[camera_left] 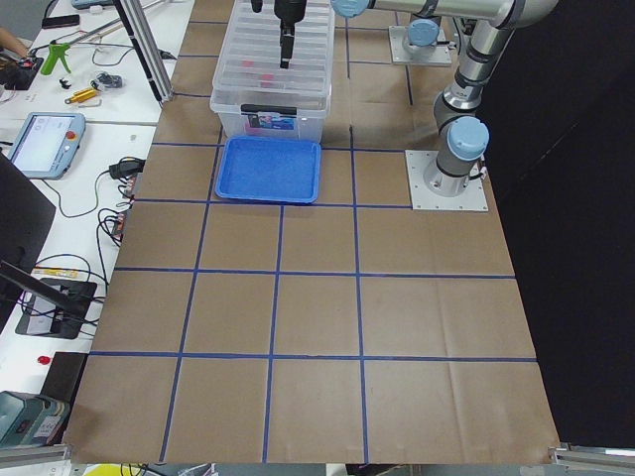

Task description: Place red block in blue tray from box

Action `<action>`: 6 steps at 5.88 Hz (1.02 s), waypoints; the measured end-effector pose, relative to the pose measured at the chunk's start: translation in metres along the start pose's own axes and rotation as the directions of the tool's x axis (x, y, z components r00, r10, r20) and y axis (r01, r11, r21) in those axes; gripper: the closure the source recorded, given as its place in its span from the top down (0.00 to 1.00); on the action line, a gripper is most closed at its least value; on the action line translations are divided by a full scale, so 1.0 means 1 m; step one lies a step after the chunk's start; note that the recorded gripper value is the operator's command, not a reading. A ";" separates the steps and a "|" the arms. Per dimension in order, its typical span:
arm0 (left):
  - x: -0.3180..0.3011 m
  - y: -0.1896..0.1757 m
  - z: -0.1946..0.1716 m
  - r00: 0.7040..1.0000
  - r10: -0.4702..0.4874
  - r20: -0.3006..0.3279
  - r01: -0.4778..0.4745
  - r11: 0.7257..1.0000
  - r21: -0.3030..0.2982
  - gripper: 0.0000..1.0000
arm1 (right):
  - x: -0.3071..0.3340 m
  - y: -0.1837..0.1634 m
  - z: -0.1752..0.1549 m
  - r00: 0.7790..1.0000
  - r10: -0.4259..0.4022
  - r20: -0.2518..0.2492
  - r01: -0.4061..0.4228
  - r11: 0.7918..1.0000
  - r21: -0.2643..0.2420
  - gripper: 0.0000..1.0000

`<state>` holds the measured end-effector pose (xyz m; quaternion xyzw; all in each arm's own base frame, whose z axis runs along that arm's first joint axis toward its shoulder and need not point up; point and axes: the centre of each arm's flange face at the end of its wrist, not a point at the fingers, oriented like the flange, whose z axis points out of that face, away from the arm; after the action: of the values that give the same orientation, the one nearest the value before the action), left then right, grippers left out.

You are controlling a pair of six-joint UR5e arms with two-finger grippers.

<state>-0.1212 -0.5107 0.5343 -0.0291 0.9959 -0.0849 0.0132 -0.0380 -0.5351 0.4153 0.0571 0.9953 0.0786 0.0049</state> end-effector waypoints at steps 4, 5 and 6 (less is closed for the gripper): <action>0.000 0.000 0.000 1.000 0.000 0.000 0.000 1.000 0.000 0.99 | 0.014 -0.003 0.061 0.999 -0.027 -0.027 0.027 1.000 0.011 1.00; 0.000 0.000 0.000 1.000 0.000 0.000 0.000 1.000 0.000 0.99 | 0.014 -0.006 0.069 0.998 -0.055 -0.026 0.055 0.998 -0.002 1.00; 0.000 0.000 0.000 1.000 0.000 0.000 0.000 1.000 0.000 0.99 | 0.016 -0.009 0.073 0.996 -0.082 -0.030 0.082 0.997 -0.006 1.00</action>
<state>-0.1212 -0.5107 0.5342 -0.0291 0.9959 -0.0847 0.0132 -0.0536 -0.5311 0.3414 0.0151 0.9965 0.0814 -0.0067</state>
